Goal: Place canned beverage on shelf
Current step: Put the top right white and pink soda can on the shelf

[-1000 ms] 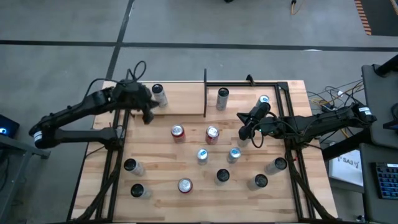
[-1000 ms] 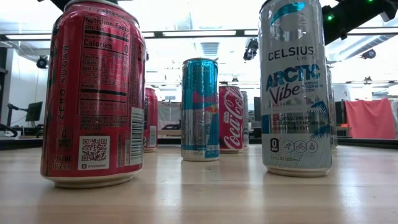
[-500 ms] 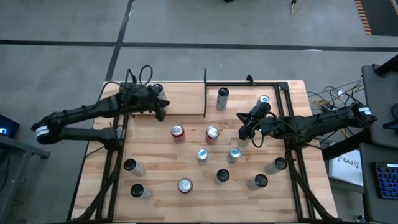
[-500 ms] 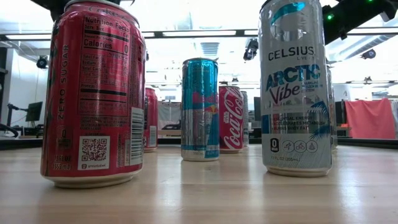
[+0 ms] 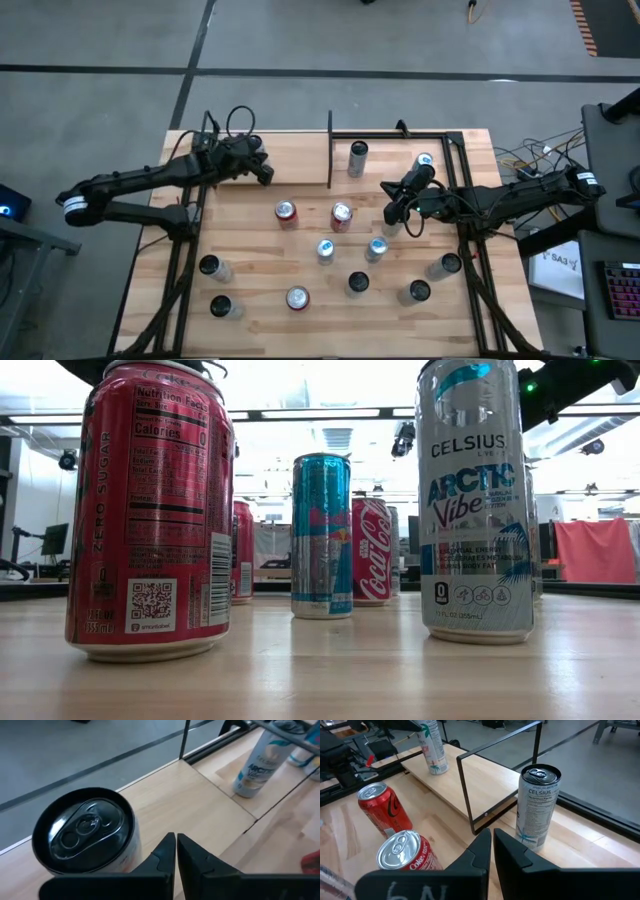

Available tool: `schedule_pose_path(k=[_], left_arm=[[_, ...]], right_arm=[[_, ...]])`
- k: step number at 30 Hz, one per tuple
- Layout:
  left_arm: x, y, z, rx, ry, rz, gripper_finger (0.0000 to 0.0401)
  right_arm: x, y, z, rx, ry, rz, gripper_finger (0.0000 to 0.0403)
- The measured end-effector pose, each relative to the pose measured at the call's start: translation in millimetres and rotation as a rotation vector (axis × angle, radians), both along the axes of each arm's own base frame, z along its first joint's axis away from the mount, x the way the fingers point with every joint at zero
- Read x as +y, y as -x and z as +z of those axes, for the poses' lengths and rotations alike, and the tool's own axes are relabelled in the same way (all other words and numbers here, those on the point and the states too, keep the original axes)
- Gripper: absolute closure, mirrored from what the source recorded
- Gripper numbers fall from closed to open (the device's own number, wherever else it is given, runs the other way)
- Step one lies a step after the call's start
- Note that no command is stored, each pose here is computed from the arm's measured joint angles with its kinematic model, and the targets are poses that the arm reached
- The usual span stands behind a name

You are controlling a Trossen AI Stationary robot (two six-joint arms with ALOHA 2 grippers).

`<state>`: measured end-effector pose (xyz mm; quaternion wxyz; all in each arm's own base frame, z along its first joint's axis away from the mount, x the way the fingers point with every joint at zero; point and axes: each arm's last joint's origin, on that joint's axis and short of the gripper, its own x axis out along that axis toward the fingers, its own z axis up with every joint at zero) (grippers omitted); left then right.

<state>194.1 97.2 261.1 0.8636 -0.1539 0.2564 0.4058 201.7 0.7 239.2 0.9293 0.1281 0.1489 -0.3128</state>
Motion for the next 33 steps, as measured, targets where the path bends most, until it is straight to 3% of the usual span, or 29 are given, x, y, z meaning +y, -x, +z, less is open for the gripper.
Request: schedule_pose_path(k=[33], left_arm=[[1,11,-7,0.147,-0.058,0.17,0.0401]], right_arm=[[0,0,0,-0.001,-0.003,0.0,0.039]])
